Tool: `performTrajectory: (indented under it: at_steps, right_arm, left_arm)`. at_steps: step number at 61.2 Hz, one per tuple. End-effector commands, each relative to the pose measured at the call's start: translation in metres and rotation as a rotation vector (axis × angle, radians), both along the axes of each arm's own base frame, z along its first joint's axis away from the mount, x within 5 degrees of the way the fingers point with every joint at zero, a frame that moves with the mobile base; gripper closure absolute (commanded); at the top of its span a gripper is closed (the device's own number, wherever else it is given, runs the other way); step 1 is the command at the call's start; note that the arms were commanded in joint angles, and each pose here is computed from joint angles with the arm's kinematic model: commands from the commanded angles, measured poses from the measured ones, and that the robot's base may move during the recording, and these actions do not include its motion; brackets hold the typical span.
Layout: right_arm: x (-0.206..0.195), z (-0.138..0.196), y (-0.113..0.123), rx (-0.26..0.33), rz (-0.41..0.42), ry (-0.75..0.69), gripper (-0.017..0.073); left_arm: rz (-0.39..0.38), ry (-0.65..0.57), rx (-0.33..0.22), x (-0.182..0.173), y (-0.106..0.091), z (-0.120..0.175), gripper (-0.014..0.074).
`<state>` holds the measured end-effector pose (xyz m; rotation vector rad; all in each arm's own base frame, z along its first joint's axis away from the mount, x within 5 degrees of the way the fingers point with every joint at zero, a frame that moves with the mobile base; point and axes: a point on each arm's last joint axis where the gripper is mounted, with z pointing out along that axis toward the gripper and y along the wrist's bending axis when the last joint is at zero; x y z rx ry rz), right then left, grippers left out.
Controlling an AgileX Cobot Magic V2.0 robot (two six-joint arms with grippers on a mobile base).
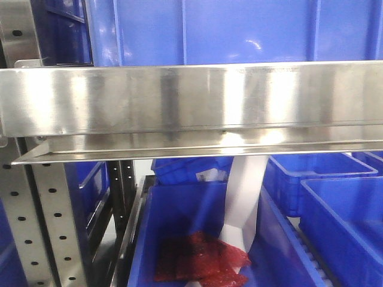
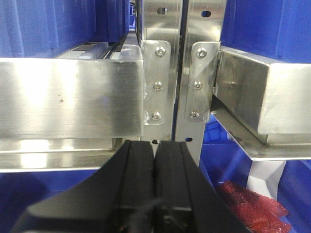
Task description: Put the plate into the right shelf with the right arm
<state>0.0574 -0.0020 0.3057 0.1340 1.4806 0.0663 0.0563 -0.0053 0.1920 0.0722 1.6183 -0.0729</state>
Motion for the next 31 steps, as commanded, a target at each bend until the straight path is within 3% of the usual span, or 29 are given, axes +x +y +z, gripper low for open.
performTrajectory:
  at_steps: [1, 14, 24, 31]
  right_arm:
    - [-0.004, 0.011, -0.001, -0.014, -0.017, -0.075, 0.0503]
    - [0.001, -0.011, 0.0, -0.011, 0.01, -0.031, 0.0503]
    - [0.006, -0.024, 0.004, -0.008, 0.075, -0.064, 0.0503]
    - [0.007, -0.038, 0.003, -0.007, 0.072, -0.093, 0.0503]
  left_arm:
    - [-0.002, -0.082, -0.015, 0.0, 0.0, 0.005, 0.064]
    - [-0.002, -0.082, -0.015, 0.0, 0.0, 0.005, 0.064]
    - [-0.002, -0.082, -0.015, 0.0, 0.0, 0.005, 0.064]
    - [-0.002, -0.082, -0.015, 0.0, 0.0, 0.005, 0.064]
